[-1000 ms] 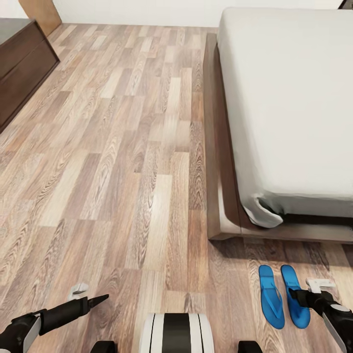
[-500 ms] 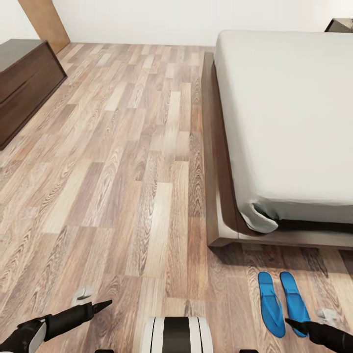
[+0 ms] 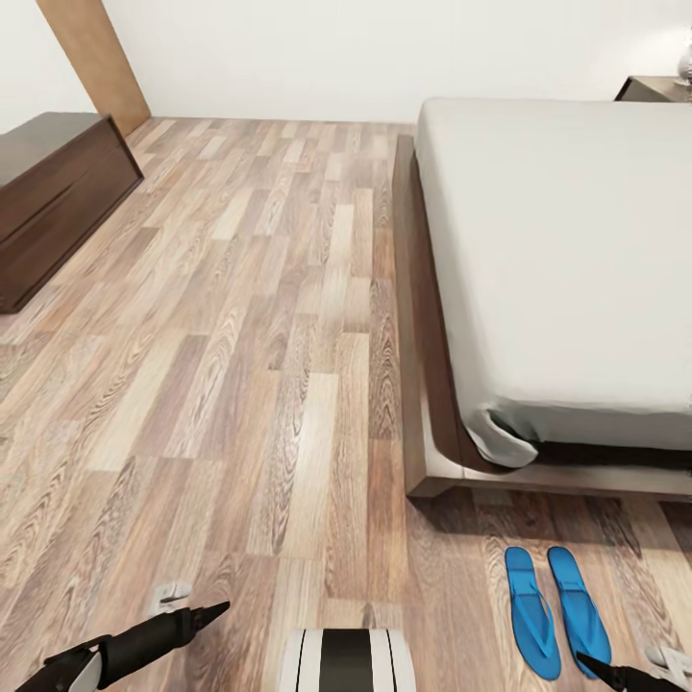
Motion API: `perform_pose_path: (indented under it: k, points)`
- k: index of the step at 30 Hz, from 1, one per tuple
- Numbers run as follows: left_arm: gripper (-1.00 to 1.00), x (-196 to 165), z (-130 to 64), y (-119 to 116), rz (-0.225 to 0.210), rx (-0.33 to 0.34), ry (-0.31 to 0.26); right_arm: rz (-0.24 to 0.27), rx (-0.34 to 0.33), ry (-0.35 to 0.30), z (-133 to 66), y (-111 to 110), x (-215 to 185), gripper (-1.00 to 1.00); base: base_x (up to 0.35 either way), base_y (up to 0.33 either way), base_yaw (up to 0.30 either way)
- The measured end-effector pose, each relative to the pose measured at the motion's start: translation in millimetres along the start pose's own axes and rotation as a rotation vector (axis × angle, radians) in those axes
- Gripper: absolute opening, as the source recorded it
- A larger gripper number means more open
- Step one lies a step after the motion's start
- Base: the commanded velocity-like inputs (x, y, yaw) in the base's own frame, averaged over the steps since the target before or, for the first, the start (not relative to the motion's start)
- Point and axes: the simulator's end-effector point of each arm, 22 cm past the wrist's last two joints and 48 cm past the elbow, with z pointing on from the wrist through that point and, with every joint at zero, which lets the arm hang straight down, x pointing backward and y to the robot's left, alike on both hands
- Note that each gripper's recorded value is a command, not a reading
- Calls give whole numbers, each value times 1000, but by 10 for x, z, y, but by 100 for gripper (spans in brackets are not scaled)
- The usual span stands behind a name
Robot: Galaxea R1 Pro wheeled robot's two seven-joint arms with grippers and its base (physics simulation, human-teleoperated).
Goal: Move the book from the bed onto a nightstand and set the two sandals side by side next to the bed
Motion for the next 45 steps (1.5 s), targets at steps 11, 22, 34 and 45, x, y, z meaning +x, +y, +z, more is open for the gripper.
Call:
perform_pose_path:
  k: [11,22,34,45]
  points:
    - [100,-178,-77,-109,25,10,-36,-15,-13,-39,-44,94,-142,100,0,0,0]
    - [100,-331,-134,-253,51,27,-68,-32,-29,-79,-112,186,-295,100,0,0,0]
    - [100,-502,-216,-405,80,44,-104,-48,-47,-121,-192,292,-453,100,0,0,0]
    - [100,-654,-304,-540,107,57,-137,-64,-63,-160,-279,383,-599,100,0,0,0]
